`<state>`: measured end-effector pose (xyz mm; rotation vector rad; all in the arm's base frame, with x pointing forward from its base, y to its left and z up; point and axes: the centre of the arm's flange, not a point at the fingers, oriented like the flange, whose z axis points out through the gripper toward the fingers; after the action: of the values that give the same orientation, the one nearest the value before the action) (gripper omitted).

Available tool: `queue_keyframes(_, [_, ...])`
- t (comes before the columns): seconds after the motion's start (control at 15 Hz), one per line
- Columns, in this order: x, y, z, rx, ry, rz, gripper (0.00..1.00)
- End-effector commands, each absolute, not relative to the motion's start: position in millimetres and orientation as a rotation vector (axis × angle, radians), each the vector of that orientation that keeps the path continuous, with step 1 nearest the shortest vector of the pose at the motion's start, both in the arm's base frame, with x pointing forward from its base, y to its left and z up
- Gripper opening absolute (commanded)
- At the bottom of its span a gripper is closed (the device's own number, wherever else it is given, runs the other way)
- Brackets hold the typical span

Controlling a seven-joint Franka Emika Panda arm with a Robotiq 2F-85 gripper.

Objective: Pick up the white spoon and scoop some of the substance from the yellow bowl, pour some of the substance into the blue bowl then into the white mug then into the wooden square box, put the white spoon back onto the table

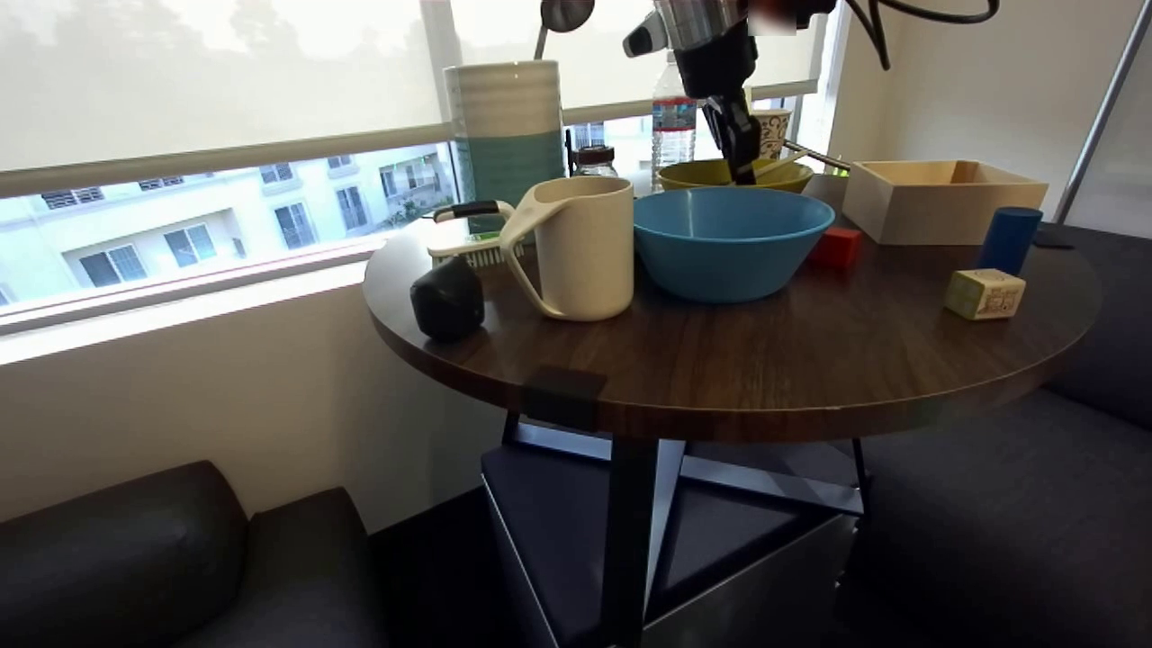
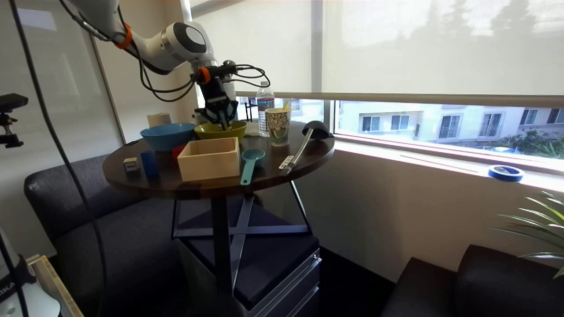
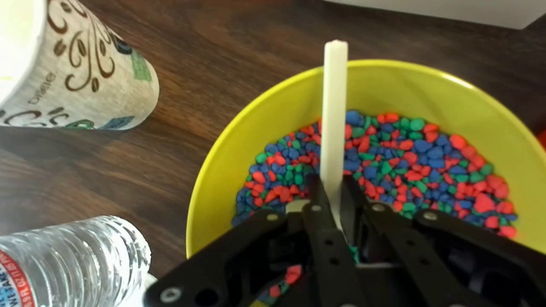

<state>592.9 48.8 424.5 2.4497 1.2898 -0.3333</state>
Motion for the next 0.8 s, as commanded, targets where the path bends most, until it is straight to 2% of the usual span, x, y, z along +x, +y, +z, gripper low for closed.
queue_keyframes(0.0, [589,40,427,2.537,1.356,-0.248,0.03])
queue_keyframes(0.73, [559,13,460,2.665,1.383,0.011,0.03])
